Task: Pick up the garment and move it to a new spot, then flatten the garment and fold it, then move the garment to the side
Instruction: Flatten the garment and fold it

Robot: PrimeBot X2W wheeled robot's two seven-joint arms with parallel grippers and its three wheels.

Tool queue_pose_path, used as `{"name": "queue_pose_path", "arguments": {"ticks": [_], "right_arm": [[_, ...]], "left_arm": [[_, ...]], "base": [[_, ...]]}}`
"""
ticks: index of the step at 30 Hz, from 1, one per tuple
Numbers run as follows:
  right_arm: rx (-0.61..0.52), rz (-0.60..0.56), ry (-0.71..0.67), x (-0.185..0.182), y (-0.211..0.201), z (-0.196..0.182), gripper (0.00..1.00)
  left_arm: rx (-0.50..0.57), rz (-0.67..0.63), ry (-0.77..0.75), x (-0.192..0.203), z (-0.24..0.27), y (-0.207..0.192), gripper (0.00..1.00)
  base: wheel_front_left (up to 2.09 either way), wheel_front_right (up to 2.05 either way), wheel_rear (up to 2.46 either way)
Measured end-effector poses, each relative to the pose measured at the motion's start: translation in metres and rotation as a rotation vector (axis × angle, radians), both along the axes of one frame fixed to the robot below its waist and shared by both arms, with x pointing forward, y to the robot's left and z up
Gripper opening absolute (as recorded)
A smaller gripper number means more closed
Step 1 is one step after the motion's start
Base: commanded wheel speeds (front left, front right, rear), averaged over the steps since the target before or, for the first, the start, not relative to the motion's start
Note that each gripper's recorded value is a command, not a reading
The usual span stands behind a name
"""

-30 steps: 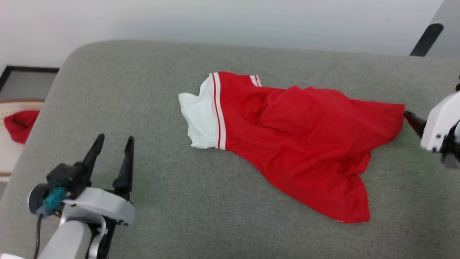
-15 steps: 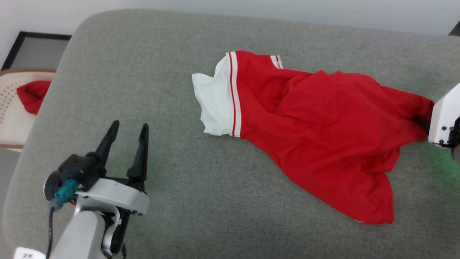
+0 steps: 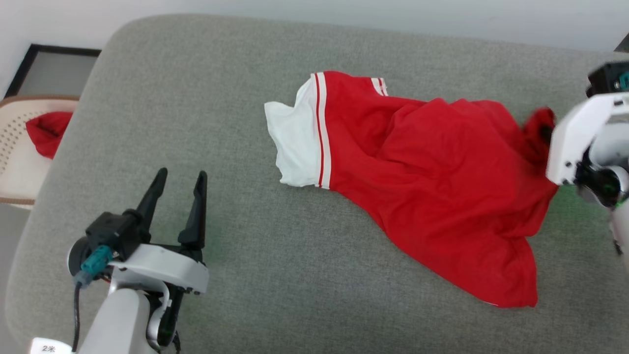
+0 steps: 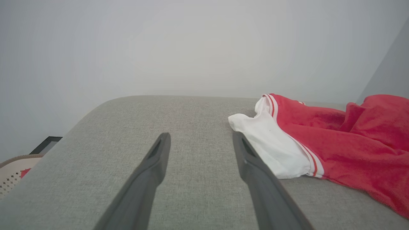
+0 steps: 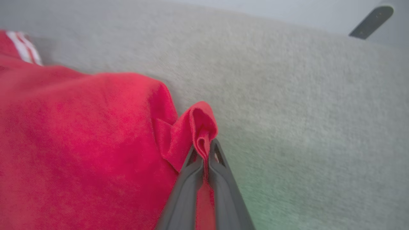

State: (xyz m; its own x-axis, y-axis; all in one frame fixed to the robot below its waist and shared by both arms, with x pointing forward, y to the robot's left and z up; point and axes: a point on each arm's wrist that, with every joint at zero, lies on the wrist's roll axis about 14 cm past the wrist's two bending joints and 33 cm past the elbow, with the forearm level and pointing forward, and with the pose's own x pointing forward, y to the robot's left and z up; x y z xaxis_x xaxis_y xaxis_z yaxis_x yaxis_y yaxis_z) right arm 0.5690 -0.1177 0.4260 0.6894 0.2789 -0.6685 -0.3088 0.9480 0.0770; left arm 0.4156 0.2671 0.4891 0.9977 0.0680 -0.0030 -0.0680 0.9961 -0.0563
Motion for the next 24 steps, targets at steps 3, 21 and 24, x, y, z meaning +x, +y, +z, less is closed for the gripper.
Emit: {"name": "queue_pose_path", "arguments": {"ticks": [3, 21, 24], "right_arm": [[0.093, 0.055, -0.079, 0.001, 0.033, 0.026, 0.0], [0.336, 0.68, 0.047, -0.163, 0.194, 0.057, 0.0], [0.329, 0.69, 0.068, -0.172, 0.192, 0.049, 0.0]], "left_arm": [[-0.007, -0.005, -0.006, -0.002, 0.002, -0.003, 1.0], [-0.032, 0.008, -0.009, -0.015, 0.002, -0.003, 1.0], [-0.04, 0.003, -0.006, -0.014, 0.0, -0.005, 1.0]], "base": [[0.0, 0.0, 0.0], [0.0, 0.0, 0.0], [0.0, 0.0, 0.0]]}}
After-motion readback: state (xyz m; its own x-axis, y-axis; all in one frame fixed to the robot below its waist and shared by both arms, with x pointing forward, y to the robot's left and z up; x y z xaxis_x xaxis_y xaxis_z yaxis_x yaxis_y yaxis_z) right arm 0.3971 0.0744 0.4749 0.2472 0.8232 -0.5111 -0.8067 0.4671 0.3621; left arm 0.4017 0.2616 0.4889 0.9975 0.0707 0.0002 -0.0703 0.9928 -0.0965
